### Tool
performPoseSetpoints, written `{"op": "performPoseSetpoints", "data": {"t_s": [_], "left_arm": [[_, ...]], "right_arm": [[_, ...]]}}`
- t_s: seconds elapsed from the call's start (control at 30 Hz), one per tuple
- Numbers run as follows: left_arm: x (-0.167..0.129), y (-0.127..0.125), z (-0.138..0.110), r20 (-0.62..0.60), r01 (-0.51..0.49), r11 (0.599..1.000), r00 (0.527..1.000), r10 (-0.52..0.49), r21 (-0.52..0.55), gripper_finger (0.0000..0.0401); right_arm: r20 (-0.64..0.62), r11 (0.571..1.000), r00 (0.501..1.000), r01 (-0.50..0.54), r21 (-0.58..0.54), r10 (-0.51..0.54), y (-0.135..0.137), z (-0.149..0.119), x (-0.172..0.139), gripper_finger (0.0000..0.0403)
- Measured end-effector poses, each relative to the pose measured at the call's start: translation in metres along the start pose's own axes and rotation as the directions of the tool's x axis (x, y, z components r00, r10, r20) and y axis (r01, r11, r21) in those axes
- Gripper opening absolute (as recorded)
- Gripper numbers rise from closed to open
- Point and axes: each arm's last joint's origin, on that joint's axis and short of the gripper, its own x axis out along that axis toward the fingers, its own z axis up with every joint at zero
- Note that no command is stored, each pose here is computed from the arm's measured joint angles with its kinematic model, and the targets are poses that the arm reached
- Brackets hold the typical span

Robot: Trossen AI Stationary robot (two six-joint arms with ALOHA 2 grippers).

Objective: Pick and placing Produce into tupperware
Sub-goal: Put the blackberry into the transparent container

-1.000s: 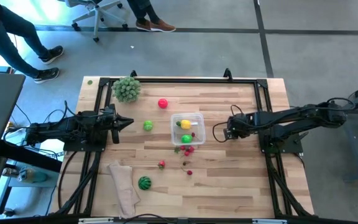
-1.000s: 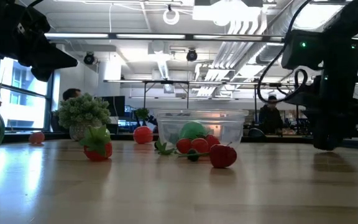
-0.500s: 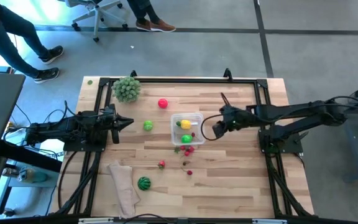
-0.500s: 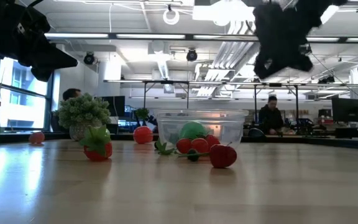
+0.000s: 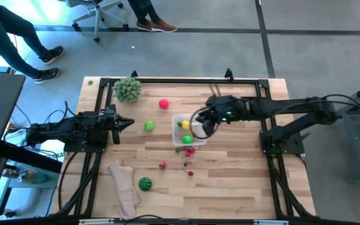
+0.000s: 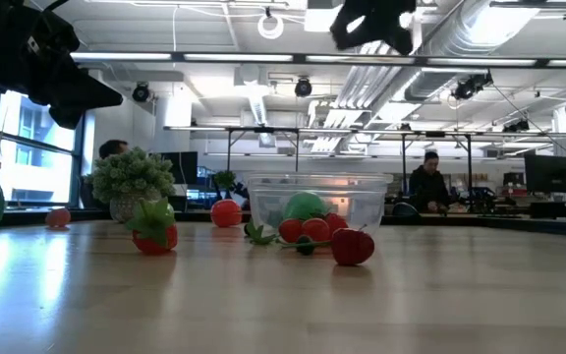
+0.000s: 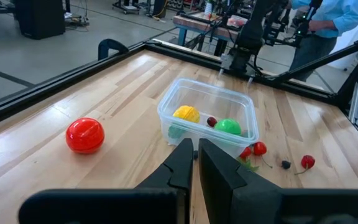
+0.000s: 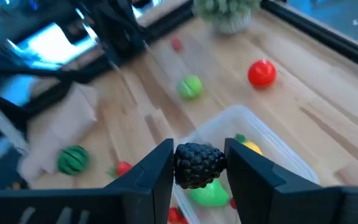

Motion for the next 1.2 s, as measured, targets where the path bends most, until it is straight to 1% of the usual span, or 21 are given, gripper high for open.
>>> {"op": "performPoseSetpoints", "data": {"t_s": [0.1, 0.17, 0.27, 0.37, 0.53, 0.7, 0.97, 1.2], "left_arm": [[0.0, 0.0, 0.0, 0.001, 0.0, 1.0, 1.0, 0.0, 0.0, 0.0017], [0.0, 0.0, 0.0, 0.0, 0.0, 1.0, 1.0, 0.0, 0.0, 0.0017], [0.0, 0.0, 0.0, 0.0, 0.0, 1.0, 1.0, 0.0, 0.0, 0.0017], [0.0, 0.0, 0.0, 0.0, 0.0, 1.0, 1.0, 0.0, 0.0, 0.0017], [0.0, 0.0, 0.0, 0.0, 0.0, 1.0, 1.0, 0.0, 0.0, 0.0017], [0.0, 0.0, 0.0, 0.0, 0.0, 1.0, 1.0, 0.0, 0.0, 0.0017], [0.0, 0.0, 0.0, 0.0, 0.0, 1.0, 1.0, 0.0, 0.0, 0.0017], [0.0, 0.0, 0.0, 0.0, 0.0, 1.0, 1.0, 0.0, 0.0, 0.0017]], "right_arm": [[-0.115, 0.999, 0.992, 0.048, -0.015, -0.049, -0.007, -0.001, 0.028, 0.0122], [-0.206, 0.996, 0.974, 0.088, -0.026, -0.092, -0.014, -0.006, 0.05, 0.0122], [-0.328, 0.992, 0.936, 0.127, -0.022, -0.127, -0.028, -0.017, 0.084, 0.0122], [-0.425, 0.99, 0.895, 0.14, -0.03, -0.14, -0.04, -0.031, 0.115, 0.0122], [-0.526, 0.98, 0.829, 0.19, -0.06, -0.193, -0.058, -0.052, 0.15, 0.0122], [-0.561, 0.974, 0.798, 0.206, -0.091, -0.22, -0.066, -0.062, 0.165, 0.0122], [-0.543, 0.965, 0.798, 0.227, -0.13, -0.261, -0.067, -0.062, 0.166, 0.0122], [-0.543, 0.964, 0.798, 0.198, -0.176, -0.263, -0.067, -0.062, 0.166, 0.0122]]}}
